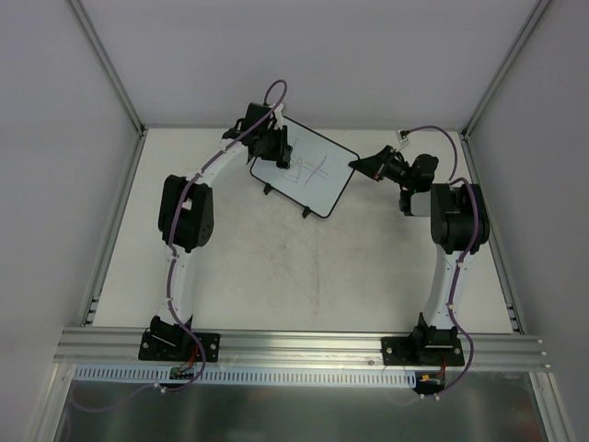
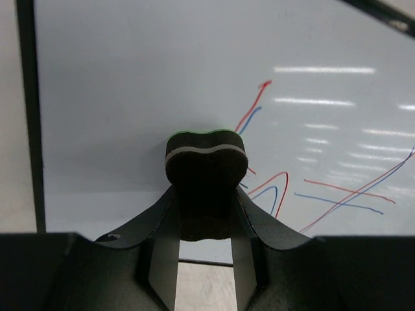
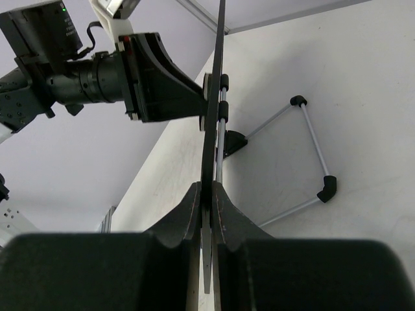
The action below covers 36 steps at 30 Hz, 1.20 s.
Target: Erase the whiteboard
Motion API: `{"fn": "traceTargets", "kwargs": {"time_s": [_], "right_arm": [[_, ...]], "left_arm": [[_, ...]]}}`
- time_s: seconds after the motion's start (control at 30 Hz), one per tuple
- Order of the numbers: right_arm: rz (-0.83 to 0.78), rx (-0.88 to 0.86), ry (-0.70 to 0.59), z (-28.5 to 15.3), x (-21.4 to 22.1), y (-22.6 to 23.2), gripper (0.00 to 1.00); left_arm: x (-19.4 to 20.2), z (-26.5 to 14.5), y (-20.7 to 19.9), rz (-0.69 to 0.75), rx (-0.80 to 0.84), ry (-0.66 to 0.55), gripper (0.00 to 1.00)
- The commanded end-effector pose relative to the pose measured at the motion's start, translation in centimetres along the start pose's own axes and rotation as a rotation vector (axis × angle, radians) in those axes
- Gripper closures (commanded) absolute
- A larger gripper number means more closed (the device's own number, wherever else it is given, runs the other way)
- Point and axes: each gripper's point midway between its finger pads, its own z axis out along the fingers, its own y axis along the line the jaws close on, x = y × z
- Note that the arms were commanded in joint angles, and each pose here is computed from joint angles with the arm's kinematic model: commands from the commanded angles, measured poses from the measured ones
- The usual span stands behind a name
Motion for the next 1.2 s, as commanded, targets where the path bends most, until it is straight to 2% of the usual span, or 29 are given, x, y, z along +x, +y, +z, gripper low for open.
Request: {"fn": "traceTargets", "kwargs": {"time_s": [0.0, 0.07, 0.27, 0.77, 1.0, 1.13, 1.17], "right_arm": [[-0.237, -0.176, 0.008, 0.1, -1.1, 5.1, 1.00], [-0.241, -0.176, 0.007, 0.1, -1.1, 5.2, 1.00], [-0.242, -0.179, 0.009, 0.1, -1.1, 5.4, 1.00], [-0.248, -0.182, 0.009, 0.1, -1.1, 5.6, 1.00], [-0.249, -0.181, 0.009, 0.0, -1.1, 5.6, 1.00], [-0.248, -0.183, 0.013, 0.0, -0.9, 5.7, 1.00], [-0.249, -0.182, 0.012, 0.0, -1.0, 5.6, 1.00]], "left_arm": [[5.1, -0.1, -1.4, 0.020, -0.036, 0.132, 1.00], [8.3, 0.3, -1.0, -0.027, -0.060, 0.199, 1.00], [11.5, 0.6, 0.5, -0.049, -0.108, 0.257, 1.00], [16.7, -0.7, 0.9, -0.149, -0.063, 0.315, 1.00], [16.0, -0.6, 1.4, -0.166, -0.078, 0.287, 1.00], [13.2, 0.1, 1.7, -0.171, -0.054, 0.235, 1.00], [11.5, 0.2, 1.7, -0.172, -0.041, 0.203, 1.00]]}}
